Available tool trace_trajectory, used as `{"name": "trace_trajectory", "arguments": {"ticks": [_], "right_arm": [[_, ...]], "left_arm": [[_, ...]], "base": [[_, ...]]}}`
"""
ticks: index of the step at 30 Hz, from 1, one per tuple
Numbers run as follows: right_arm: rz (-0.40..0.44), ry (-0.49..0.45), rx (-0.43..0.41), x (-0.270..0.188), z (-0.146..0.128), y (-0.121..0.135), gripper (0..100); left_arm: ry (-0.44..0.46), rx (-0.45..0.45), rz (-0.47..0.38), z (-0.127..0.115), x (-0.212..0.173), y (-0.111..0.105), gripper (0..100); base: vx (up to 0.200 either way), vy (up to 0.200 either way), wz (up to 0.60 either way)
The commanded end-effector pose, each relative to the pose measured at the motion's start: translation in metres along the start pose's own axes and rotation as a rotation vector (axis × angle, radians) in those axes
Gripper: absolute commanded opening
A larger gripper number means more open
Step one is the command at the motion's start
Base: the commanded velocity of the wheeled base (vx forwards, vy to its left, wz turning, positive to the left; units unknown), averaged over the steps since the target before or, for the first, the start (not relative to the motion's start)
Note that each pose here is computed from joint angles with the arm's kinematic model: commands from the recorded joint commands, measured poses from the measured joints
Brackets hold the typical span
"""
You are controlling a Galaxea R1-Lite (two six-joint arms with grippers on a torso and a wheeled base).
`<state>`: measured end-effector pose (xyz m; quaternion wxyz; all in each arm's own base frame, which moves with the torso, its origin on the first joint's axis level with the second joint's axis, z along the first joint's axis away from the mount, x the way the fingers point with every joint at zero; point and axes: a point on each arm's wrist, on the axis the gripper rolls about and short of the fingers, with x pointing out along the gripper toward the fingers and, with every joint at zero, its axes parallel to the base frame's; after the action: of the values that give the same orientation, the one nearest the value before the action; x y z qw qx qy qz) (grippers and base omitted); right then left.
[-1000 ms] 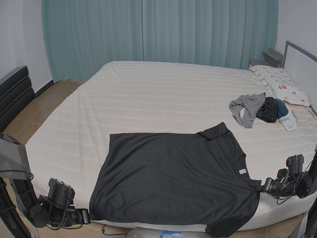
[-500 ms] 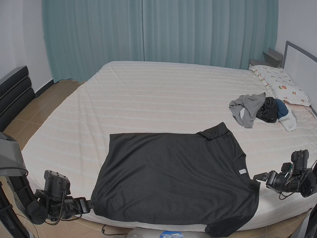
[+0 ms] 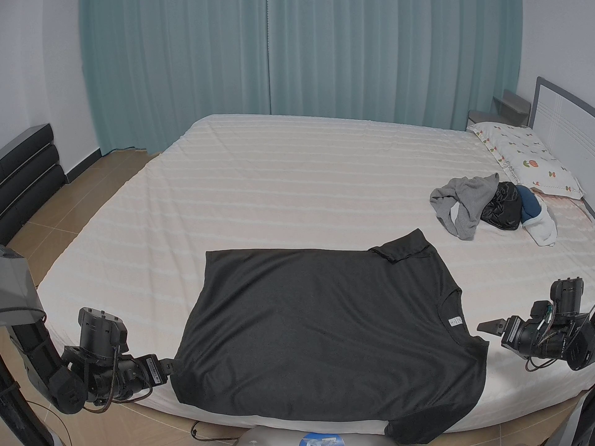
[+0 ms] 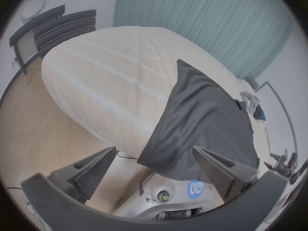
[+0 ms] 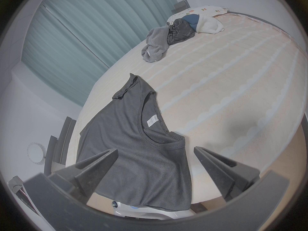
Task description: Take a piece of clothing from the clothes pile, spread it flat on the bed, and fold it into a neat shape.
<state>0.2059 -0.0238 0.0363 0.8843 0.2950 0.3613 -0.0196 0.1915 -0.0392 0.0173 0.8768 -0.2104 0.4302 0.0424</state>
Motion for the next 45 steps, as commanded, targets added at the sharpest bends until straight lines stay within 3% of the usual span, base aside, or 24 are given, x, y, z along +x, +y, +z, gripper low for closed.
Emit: {"name": "trace_trajectory", "arguments": {"ticks": [1,6,18,27,32,37,40,44,45], "right_arm": [[0.003,0.000,-0.002,-0.001,0.000,0.001,100],[0.006,0.007,-0.006,0.000,-0.002,0.002,100],[0.007,0.009,-0.006,0.000,-0.002,0.002,100],[0.014,0.017,-0.013,0.000,-0.004,0.004,100],[0.016,0.019,-0.014,0.000,-0.004,0.004,100],[0.040,0.026,0.000,0.001,-0.006,0.011,100],[0.057,0.030,0.015,0.002,-0.006,0.017,100],[0.065,0.034,0.019,0.002,-0.007,0.018,100],[0.068,0.037,0.023,0.002,-0.008,0.019,100]], "left_arm": [[-0.031,-0.044,-0.013,0.008,0.001,-0.004,100],[-0.021,-0.041,-0.013,0.005,0.000,-0.003,100],[-0.031,-0.051,-0.027,0.008,0.002,-0.006,100],[-0.038,-0.064,-0.041,0.009,0.001,-0.009,100],[-0.063,-0.065,-0.059,0.014,0.001,-0.013,100],[-0.112,-0.073,-0.096,0.030,0.005,-0.023,100],[-0.148,-0.074,-0.179,0.050,0.012,-0.038,100],[-0.125,-0.103,-0.252,0.072,0.024,-0.054,100],[-0.111,-0.131,-0.271,0.089,0.034,-0.063,100]], "base": [[0.000,0.000,0.00],[0.000,0.160,0.00],[0.000,0.000,0.00],[0.200,0.000,0.00],[0.000,0.000,0.00],[0.000,0.000,0.00],[0.000,0.000,0.00],[0.000,0.000,0.00],[0.000,0.000,0.00]]}}
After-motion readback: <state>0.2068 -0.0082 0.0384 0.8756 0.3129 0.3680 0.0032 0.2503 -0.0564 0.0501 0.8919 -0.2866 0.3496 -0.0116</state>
